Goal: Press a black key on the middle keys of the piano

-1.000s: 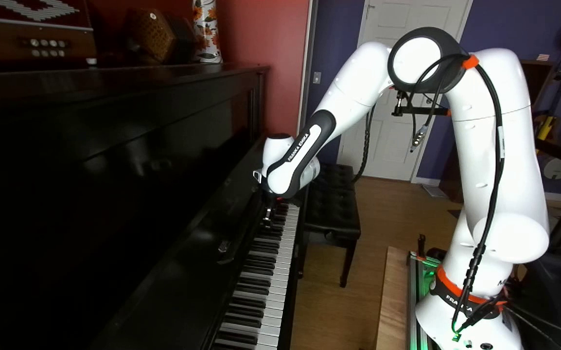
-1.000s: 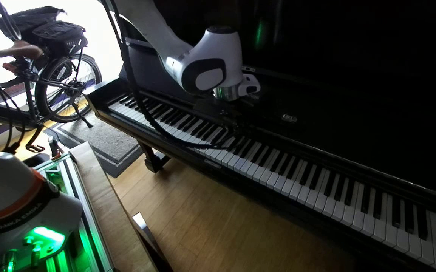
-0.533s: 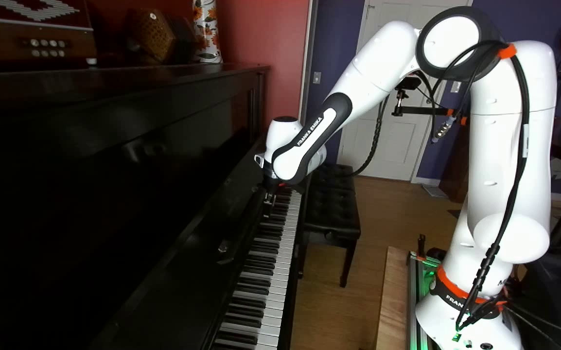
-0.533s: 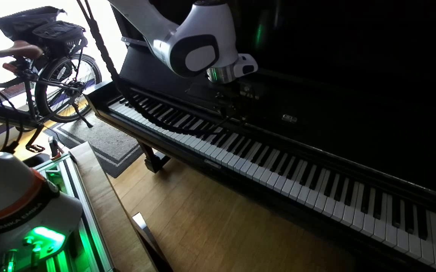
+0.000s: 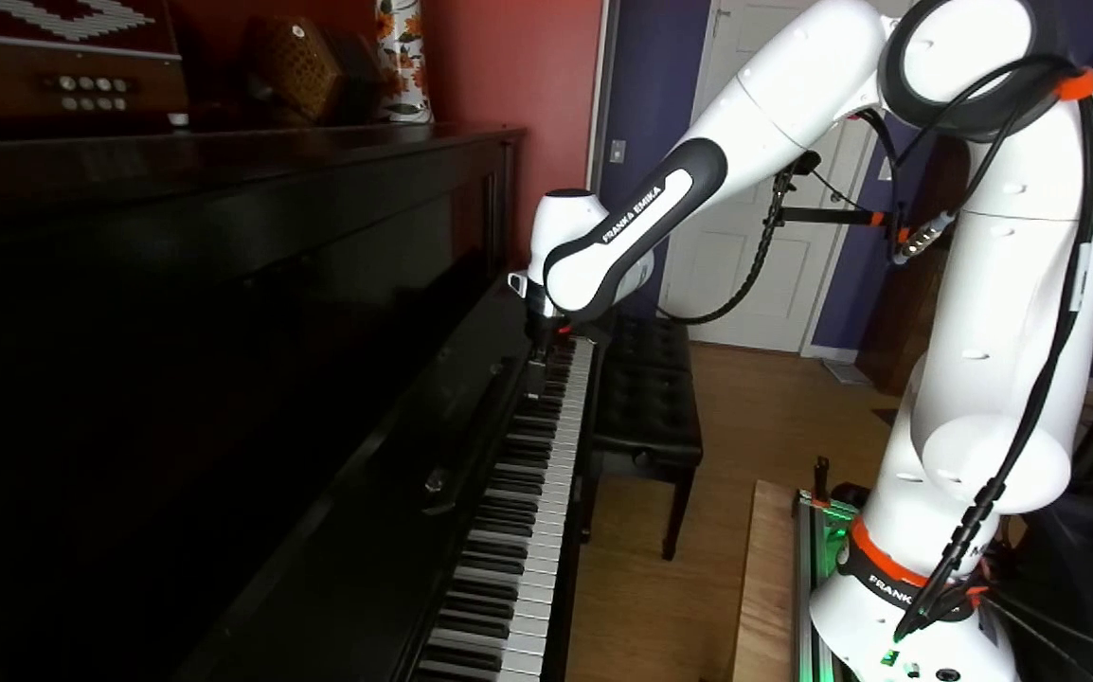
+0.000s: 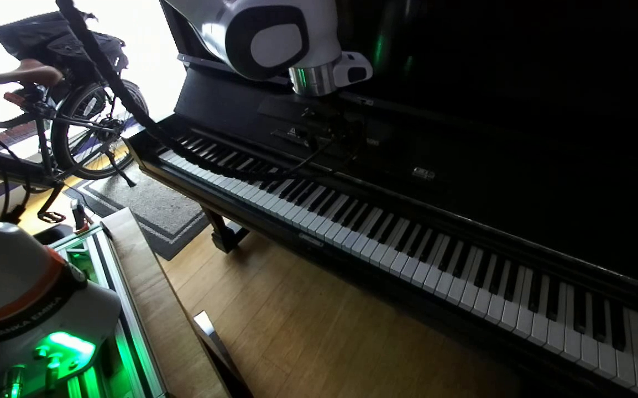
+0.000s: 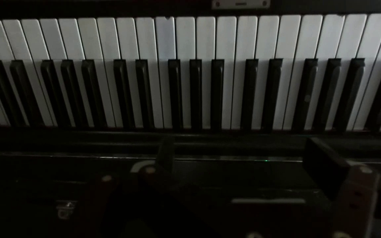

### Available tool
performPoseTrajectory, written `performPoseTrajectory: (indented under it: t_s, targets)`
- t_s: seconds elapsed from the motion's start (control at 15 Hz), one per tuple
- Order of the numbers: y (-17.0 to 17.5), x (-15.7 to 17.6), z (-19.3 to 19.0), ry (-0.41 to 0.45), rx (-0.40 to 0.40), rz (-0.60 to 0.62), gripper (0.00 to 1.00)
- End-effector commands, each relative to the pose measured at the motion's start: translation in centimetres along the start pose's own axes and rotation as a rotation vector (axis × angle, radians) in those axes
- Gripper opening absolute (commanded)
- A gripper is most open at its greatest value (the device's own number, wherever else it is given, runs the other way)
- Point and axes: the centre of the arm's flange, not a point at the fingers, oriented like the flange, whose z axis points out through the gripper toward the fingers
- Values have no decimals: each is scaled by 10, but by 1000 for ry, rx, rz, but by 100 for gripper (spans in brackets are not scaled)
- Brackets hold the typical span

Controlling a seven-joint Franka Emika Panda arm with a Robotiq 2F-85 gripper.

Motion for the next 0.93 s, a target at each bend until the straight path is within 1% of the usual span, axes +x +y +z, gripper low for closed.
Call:
performPoseTrajectory:
  t_s: [0.0, 0.47, 0.53, 0.87]
  targets:
    - [2, -24, -26, -37, 2, 11, 100]
    - [15, -47, -49, -80, 40, 73, 100]
    - [18, -32, -41, -69, 26, 60, 100]
    - [19, -38, -45, -69, 28, 68, 100]
